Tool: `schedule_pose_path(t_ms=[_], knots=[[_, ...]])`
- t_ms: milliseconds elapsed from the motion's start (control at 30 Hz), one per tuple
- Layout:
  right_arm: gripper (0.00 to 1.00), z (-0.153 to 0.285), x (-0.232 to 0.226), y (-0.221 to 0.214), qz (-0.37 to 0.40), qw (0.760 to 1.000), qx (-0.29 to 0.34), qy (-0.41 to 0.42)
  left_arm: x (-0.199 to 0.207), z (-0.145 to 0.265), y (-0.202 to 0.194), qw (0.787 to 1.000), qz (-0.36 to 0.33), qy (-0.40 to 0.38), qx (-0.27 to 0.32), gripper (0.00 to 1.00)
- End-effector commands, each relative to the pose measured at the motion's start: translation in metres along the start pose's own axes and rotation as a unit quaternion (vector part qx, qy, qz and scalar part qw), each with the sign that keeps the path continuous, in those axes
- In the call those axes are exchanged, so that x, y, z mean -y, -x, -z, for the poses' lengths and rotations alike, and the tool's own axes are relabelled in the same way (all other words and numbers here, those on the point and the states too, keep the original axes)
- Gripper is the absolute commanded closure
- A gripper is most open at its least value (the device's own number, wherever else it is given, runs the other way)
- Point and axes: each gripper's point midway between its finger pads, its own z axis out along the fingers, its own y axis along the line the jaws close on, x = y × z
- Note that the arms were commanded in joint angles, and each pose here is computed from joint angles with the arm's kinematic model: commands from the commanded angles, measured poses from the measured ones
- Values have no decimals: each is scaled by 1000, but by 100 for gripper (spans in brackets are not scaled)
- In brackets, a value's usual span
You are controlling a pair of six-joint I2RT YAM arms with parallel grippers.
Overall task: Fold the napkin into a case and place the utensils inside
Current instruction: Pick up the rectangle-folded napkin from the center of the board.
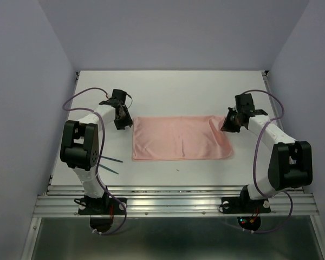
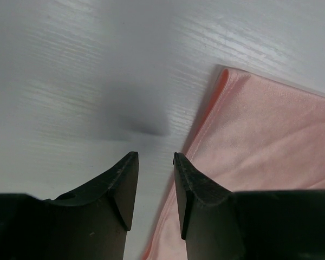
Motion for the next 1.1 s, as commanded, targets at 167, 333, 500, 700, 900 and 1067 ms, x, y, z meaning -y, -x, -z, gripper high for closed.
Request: schedule_pose_path(t_ms=[167, 333, 500, 700, 900, 1067], knots=[[99, 17, -28, 23, 4, 999, 37, 36, -15, -8, -21, 999, 2, 37, -23, 57], [99, 20, -49, 24, 15, 998, 35, 59, -12, -16, -34, 999, 4, 22, -39, 57], [99, 25, -68, 29, 22, 996, 43, 74, 9, -24, -59, 996, 7, -44, -74, 58], [99, 26, -88, 25, 41, 995, 37, 87, 15, -27, -73, 995, 2, -52, -85, 58], [99, 29, -118, 21, 66, 991, 35, 110, 35, -24, -85, 993, -17, -69, -93, 58], [99, 33, -153, 14, 89, 986, 31, 137, 51, -21, -90, 992, -21, -80, -94, 58]])
